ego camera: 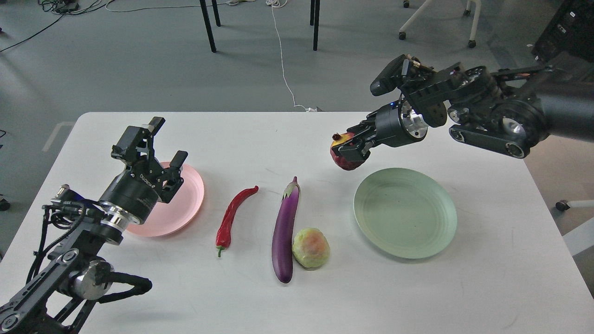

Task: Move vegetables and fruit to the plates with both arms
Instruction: 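Carry the apple onto the green plate and release it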

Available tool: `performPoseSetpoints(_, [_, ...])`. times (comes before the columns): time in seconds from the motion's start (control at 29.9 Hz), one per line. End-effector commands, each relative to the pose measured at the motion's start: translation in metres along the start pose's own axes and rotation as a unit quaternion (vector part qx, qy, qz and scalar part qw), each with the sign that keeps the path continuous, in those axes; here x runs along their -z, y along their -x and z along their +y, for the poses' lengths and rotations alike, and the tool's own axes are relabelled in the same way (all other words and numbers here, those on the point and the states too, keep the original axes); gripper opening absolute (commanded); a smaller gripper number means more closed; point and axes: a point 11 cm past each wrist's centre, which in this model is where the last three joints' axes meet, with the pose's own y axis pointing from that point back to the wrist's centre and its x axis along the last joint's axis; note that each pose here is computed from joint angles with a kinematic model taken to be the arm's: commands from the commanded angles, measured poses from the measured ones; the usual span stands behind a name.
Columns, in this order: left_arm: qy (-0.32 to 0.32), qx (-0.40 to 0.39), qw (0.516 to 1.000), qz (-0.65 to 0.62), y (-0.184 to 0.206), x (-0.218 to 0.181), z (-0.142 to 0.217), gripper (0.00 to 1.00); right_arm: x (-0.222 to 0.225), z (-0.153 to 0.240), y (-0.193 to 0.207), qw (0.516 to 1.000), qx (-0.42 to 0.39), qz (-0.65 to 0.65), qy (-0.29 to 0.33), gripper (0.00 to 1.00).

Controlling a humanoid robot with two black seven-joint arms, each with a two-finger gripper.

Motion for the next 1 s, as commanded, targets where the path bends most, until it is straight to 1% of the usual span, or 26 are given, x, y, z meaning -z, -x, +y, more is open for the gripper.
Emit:
performPoseSetpoints(0.0, [-0.001, 0.001, 1.0, 0.001, 0.001, 0.001, 0.0, 0.98, -0.024, 0.017, 0.034, 0.999, 0.025, -0.017, 0.027, 0.45])
performPoseSetpoints(0.07, [-0.001, 0.001, 1.0, 0.001, 0.001, 0.001, 0.0, 0.98, -0.028, 0.015, 0.061, 0.998, 0.04, -0.038, 0.028, 0.45])
performPoseSetpoints(0.17, [-0.002, 0.003, 1.0, 0.002, 0.002, 0.002, 0.0, 0.98, -0.029, 0.009, 0.081, 0.997, 0.05, -0.055, 0.025, 0.47])
performPoseSetpoints(0.27, [-0.002, 0.003, 1.0, 0.003, 0.003, 0.002, 0.0, 0.98, -0.026, 0.001, 0.102, 0.995, 0.063, -0.068, 0.019, 0.52])
performPoseSetpoints(0.33, [-0.002, 0.003, 1.0, 0.002, 0.002, 0.002, 0.0, 0.98, -0.027, -0.003, 0.109, 0.995, 0.067, -0.071, 0.021, 0.57])
performPoseSetpoints(0.37, [-0.002, 0.003, 1.0, 0.002, 0.002, 0.002, 0.0, 0.98, -0.028, -0.003, 0.11, 0.995, 0.067, -0.072, 0.023, 0.61])
performPoseSetpoints(0.4, [-0.002, 0.003, 1.0, 0.002, 0.002, 0.002, 0.0, 0.98, -0.03, -0.004, 0.112, 0.995, 0.068, -0.073, 0.027, 0.68])
performPoseSetpoints(0.47, [-0.002, 0.003, 1.0, 0.002, 0.002, 0.002, 0.0, 0.98, -0.031, -0.005, 0.113, 0.995, 0.069, -0.072, 0.028, 0.86])
performPoseSetpoints(0.5, [-0.002, 0.003, 1.0, 0.002, 0.002, 0.002, 0.0, 0.98, -0.03, -0.006, 0.113, 0.995, 0.069, -0.072, 0.027, 0.91])
performPoseSetpoints(0.54, [-0.002, 0.003, 1.0, 0.002, 0.002, 0.002, 0.0, 0.98, -0.03, -0.006, 0.113, 0.995, 0.069, -0.072, 0.027, 0.92])
performPoseSetpoints(0.67, [-0.002, 0.003, 1.0, 0.002, 0.002, 0.002, 0.0, 0.98, -0.031, -0.002, 0.103, 0.995, 0.061, -0.067, 0.028, 0.94])
performPoseSetpoints(0.74, [-0.002, 0.003, 1.0, 0.001, 0.002, 0.002, 0.0, 0.98, -0.028, 0.002, 0.085, 0.997, 0.049, -0.056, 0.025, 0.94])
performPoseSetpoints(0.8, [-0.002, 0.002, 1.0, 0.001, 0.002, 0.001, 0.0, 0.98, -0.014, 0.006, 0.062, 0.999, 0.033, -0.043, 0.004, 0.94])
performPoseSetpoints(0.9, [-0.002, 0.003, 1.0, 0.001, 0.002, 0.002, 0.0, 0.98, 0.022, 0.009, 0.026, 0.999, 0.01, -0.026, -0.046, 0.94])
performPoseSetpoints(0.97, [-0.002, 0.003, 1.0, 0.002, 0.002, 0.002, 0.0, 0.98, 0.046, 0.008, 0.016, 0.997, 0.007, -0.025, -0.078, 0.94])
